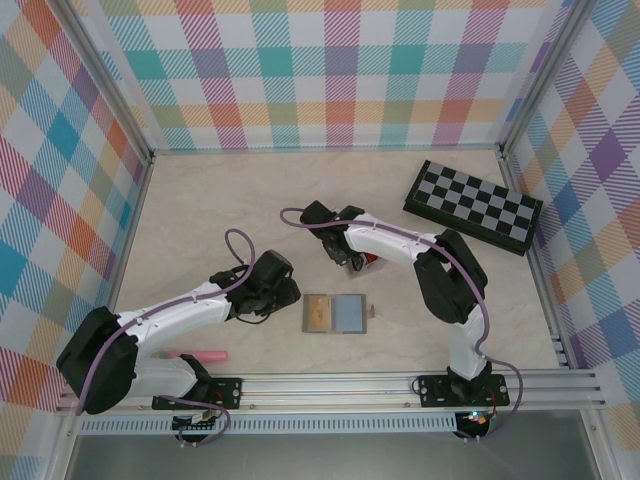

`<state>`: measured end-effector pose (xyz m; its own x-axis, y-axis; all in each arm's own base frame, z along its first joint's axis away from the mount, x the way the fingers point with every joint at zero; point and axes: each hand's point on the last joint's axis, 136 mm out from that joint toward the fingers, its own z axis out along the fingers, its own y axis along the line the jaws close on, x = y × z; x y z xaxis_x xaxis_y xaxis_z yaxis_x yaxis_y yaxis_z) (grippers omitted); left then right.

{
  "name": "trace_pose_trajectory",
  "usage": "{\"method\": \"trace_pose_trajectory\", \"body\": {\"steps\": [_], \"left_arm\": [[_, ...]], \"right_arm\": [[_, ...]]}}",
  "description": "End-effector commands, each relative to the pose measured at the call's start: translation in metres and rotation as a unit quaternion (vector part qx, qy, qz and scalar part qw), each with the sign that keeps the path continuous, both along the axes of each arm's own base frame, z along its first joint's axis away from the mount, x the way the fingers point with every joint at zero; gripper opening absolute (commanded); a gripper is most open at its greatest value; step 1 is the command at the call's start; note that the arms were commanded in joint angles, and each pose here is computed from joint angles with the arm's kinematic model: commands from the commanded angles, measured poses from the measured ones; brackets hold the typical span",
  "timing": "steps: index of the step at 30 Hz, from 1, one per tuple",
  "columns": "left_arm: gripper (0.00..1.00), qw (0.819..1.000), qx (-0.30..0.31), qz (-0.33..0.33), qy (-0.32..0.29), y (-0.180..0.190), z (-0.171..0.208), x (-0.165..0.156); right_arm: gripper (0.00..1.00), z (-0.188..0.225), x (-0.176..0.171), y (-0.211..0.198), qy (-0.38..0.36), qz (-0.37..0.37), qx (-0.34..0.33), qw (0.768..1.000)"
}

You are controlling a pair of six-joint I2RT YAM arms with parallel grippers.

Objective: Put the credit cards into the card holder

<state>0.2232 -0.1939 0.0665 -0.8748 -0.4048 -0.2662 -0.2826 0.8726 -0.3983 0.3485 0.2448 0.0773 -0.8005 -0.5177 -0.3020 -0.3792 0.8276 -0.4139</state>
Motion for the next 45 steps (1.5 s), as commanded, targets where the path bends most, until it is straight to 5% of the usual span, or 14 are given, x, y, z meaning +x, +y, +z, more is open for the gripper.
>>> {"method": "trace_pose_trajectory", "body": {"steps": [1,20,30,36,45], "left_arm": [[0.53,1.000,0.002,0.013,0.003,0.006,-0.002,0.001],[0.53,1.000,0.000,0.011,0.003,0.003,-0.001,0.002],[0.53,0.998,-0.052,-0.021,-0.011,-0.016,0.019,0.011],[0.54,0.980,-0.188,-0.048,-0.048,-0.045,0.056,0.027],[0.67,0.909,-0.392,-0.103,-0.100,-0.080,0.122,0.042]], "right_arm": [[0.16,0.025,0.002,-0.008,-0.020,-0.001,-0.008,1.000],[0.10,0.044,0.000,-0.006,-0.025,0.003,0.008,1.000],[0.05,0.082,-0.035,0.020,0.027,-0.021,0.211,0.977],[0.04,0.110,-0.056,0.017,0.044,-0.066,0.357,0.931],[0.04,0.138,-0.085,0.021,0.091,-0.105,0.597,0.790]]}}
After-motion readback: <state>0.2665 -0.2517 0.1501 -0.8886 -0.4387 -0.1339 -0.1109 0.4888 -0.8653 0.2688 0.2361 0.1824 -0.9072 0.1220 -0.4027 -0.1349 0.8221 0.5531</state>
